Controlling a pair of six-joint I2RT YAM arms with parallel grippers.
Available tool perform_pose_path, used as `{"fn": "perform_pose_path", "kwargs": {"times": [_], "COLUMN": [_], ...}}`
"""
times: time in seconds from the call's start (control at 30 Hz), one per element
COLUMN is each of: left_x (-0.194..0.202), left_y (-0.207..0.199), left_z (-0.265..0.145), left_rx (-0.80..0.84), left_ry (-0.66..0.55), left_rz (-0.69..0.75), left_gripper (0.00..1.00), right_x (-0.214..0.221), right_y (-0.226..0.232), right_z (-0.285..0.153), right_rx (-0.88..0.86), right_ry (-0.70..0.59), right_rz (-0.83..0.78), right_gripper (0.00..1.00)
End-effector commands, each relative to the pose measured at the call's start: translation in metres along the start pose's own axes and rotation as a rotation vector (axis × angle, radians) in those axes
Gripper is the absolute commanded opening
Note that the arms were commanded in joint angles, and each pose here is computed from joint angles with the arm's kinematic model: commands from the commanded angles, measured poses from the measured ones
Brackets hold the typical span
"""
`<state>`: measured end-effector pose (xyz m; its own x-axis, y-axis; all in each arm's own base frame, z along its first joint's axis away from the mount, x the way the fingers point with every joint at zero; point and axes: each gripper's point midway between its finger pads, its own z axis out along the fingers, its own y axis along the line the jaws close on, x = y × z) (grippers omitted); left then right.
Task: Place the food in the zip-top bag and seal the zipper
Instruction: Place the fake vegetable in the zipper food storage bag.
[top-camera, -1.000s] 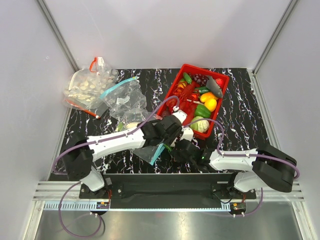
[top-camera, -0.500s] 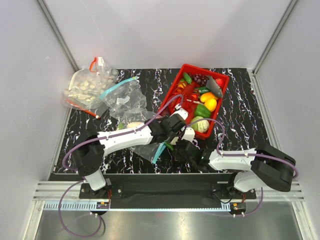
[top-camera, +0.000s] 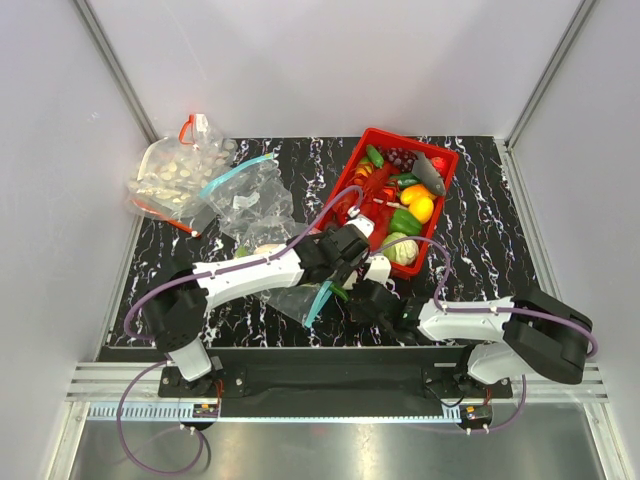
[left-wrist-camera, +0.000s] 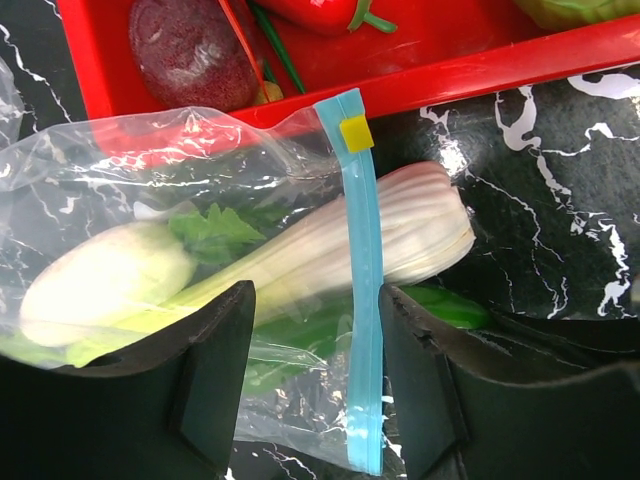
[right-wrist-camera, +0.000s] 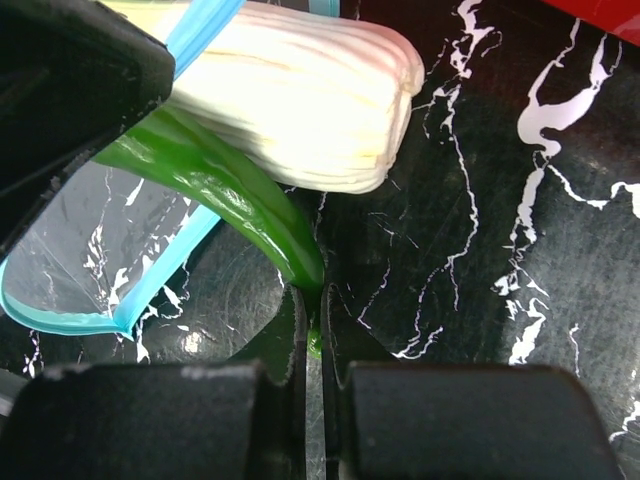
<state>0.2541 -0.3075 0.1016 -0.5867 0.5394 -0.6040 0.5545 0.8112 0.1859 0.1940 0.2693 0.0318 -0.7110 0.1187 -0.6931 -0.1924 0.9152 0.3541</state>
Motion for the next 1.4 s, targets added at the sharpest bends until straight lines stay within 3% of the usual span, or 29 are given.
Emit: {"fn": "perform_pose_path", "kwargs": {"times": [0.0,0.23,0.43,0.5,0.97,1.17,1.37], "left_x": [0.022,-0.001,-0.008,-0.008,0.004,0.006,0.010], "left_y": [-0.035,-0.020,-0.011,-0.019,-0.033,-0.039,-0.058], "left_z": [0.006,-0.030,-0.057,-0.061,-0.012,-0.004,-0.012], "left_rx": [0.120,0.109,0.131,0.174,0.072,0.082,0.202], "left_ry": [0.065,-0.045,-0.110,-0.111,0.019,0.048,0.054], "left_rz": [0.068,0.015,-0.017,0.006,0.100,0.112,0.088], "left_gripper": [0.59,0.61,0.69,0.78,0.74,0.72,0.76], "right_x": [-0.062,-0.062,-0.071,-0.076,-0.090,-0.096,-0.101], "right_y": [0.048,0.051,0.053,0.054,0.060,0.061,0.065], "right_z": [-0.013,-0.018,-0.031,-0.035,-0.025,-0.027,-0.028], "right_rx": [-0.110,-0.151,-0.155,-0.149,-0.116,-0.112,-0.120], "right_ry": [-0.185,-0.191,-0.190,-0.192,-0.240,-0.256,-0.276], "right_rz": [-0.037,-0.059,-0.107,-0.116,-0.150,-0.164,-0.175], "right_gripper": [0.00,0.00,0.00,0.00,0.00,0.00,0.00]}}
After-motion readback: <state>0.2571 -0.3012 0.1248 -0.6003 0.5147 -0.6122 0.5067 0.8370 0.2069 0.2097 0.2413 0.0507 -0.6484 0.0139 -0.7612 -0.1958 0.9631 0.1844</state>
